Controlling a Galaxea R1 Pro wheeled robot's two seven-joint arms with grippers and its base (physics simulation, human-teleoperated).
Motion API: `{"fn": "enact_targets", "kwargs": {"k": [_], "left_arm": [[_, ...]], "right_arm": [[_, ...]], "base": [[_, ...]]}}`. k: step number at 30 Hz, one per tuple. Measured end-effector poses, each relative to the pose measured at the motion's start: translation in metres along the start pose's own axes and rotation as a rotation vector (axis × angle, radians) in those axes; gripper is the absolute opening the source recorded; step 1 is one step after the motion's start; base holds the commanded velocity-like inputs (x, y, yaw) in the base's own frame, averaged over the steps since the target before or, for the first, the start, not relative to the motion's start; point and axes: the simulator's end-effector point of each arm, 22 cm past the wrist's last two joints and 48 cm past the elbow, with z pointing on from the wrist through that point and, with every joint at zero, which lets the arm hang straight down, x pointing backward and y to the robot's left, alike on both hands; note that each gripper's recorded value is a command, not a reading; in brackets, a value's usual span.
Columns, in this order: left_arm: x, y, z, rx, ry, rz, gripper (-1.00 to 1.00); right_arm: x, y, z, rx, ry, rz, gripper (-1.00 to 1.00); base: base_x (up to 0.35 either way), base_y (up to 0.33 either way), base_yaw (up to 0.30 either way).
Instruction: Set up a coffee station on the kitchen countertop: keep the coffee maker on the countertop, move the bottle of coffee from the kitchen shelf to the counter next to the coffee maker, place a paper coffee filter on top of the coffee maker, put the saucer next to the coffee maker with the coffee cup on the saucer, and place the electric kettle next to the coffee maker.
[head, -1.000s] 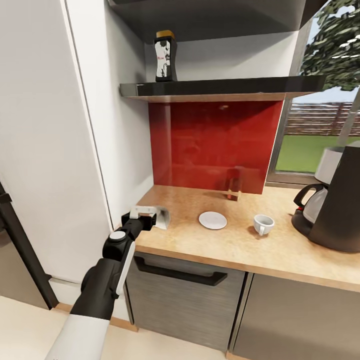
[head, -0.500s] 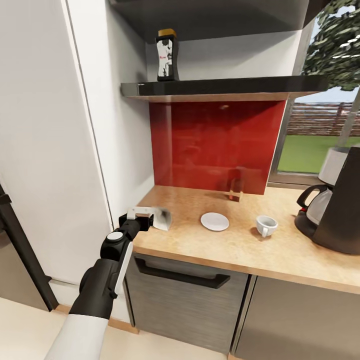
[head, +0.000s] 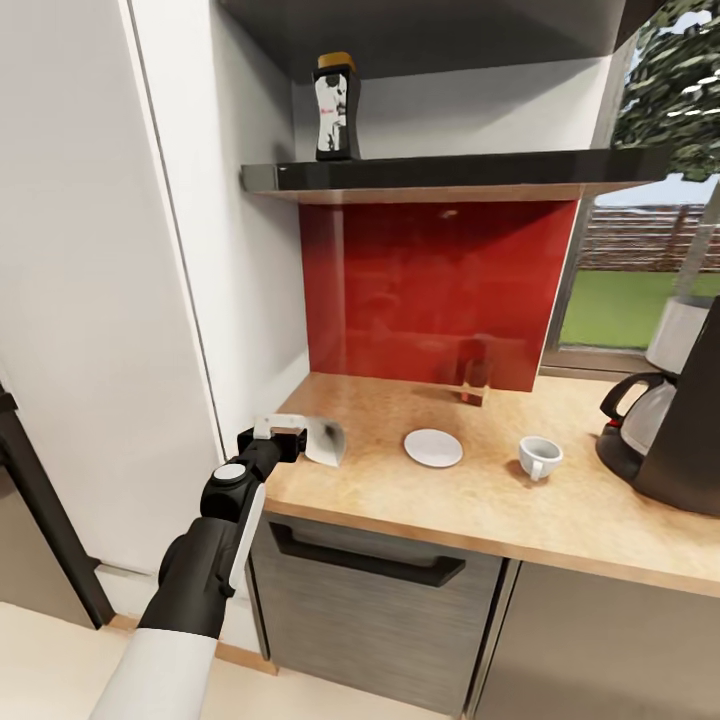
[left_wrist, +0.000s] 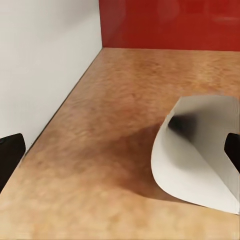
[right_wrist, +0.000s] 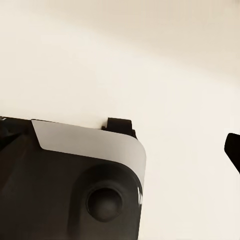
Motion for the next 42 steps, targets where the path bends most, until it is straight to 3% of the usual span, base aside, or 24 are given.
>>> {"fn": "enact_targets", "kwargs": {"k": [22, 26, 38, 42], "left_arm": [[0.001, 0.000, 0.000, 0.000, 0.001, 0.000, 1.00], [0.021, -0.004, 0.007, 0.008, 0.038, 0.004, 1.00], [0.035, -0.011, 0.017, 0.022, 0.009, 0.009, 1.00], [0.034, -0.012, 0.016, 0.029, 0.004, -0.009, 1.00]], "right_arm": [[0.001, 0.001, 0.000, -0.005, 0.002, -0.030, 1.00], [0.002, 0.001, 0.000, -0.006, 0.003, -0.032, 1.00], [0.002, 0.001, 0.000, -0.006, 0.003, -0.033, 1.00], [-0.001, 0.000, 0.000, -0.005, -0.002, -0.037, 1.00]], "base": [[0.084, 0.000, 0.000], [0.007, 0.000, 0.000], [0.000, 0.000, 0.000], [0.000, 0.000, 0.000]]}}
